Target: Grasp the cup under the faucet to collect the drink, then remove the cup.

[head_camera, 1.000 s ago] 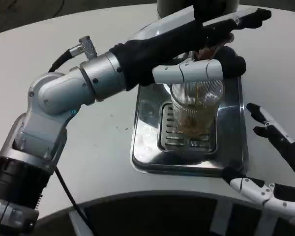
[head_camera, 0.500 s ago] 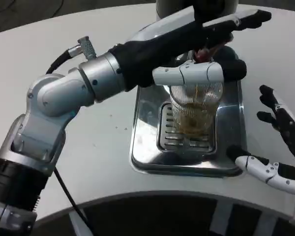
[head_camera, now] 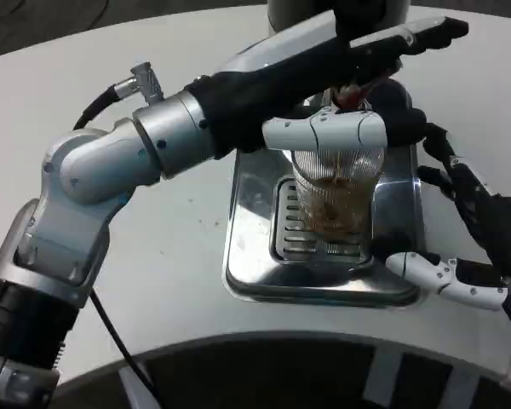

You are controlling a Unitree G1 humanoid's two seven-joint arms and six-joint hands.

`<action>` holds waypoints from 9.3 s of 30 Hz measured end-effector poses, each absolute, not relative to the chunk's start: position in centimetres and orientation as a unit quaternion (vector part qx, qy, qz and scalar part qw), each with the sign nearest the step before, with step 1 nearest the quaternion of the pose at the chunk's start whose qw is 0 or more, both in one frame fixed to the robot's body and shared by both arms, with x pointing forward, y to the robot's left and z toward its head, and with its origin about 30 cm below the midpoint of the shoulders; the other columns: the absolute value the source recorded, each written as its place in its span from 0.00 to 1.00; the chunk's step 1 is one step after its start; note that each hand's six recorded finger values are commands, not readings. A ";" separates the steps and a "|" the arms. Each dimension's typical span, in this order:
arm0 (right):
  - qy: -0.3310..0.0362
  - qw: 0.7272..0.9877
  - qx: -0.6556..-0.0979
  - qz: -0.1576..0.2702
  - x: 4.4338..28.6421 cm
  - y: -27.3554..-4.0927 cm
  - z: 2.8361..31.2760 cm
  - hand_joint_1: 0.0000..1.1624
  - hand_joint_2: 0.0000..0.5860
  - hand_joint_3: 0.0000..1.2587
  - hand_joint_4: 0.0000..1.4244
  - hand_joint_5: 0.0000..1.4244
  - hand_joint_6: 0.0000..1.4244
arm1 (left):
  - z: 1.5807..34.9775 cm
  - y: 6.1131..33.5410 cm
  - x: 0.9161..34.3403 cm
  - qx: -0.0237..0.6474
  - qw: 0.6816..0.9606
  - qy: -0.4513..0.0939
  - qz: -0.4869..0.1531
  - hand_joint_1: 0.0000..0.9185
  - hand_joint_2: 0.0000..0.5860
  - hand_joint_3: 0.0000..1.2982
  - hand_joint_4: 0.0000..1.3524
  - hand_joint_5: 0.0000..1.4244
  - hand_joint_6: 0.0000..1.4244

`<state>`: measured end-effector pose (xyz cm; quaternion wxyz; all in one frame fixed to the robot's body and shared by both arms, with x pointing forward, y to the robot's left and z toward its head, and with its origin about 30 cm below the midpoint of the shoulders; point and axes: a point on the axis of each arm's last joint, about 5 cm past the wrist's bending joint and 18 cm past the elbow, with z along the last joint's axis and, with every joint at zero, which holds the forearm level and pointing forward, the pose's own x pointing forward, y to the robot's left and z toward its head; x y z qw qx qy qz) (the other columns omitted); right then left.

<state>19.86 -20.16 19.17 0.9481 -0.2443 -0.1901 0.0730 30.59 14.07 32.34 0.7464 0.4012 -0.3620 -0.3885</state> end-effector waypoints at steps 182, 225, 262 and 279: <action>-0.258 0.955 -0.139 -0.037 25.5 -11.5 16.4 0.83 0.34 0.48 0.46 0.54 0.42 | 34.3 16.8 28.1 0.339 0.742 -0.475 -0.330 0.00 0.17 0.14 0.13 0.17 0.17; -0.257 0.952 -0.145 -0.084 24.2 -13.4 16.1 0.86 0.25 0.60 0.60 0.71 0.67 | 26.6 21.6 21.9 0.288 0.850 -0.386 -0.215 0.00 0.18 0.19 0.19 0.20 0.19; -0.260 0.945 -0.164 -0.112 19.6 -16.7 16.2 0.93 0.20 0.70 0.69 0.78 0.84 | 21.5 22.2 21.0 0.330 0.877 -0.285 -0.199 0.00 0.19 0.19 0.16 0.17 0.16; -0.269 0.944 -0.153 -0.110 19.3 -16.3 16.7 0.94 0.18 0.72 0.70 0.79 0.86 | 20.9 22.0 21.1 0.370 0.868 -0.263 -0.202 0.00 0.19 0.17 0.14 0.13 0.13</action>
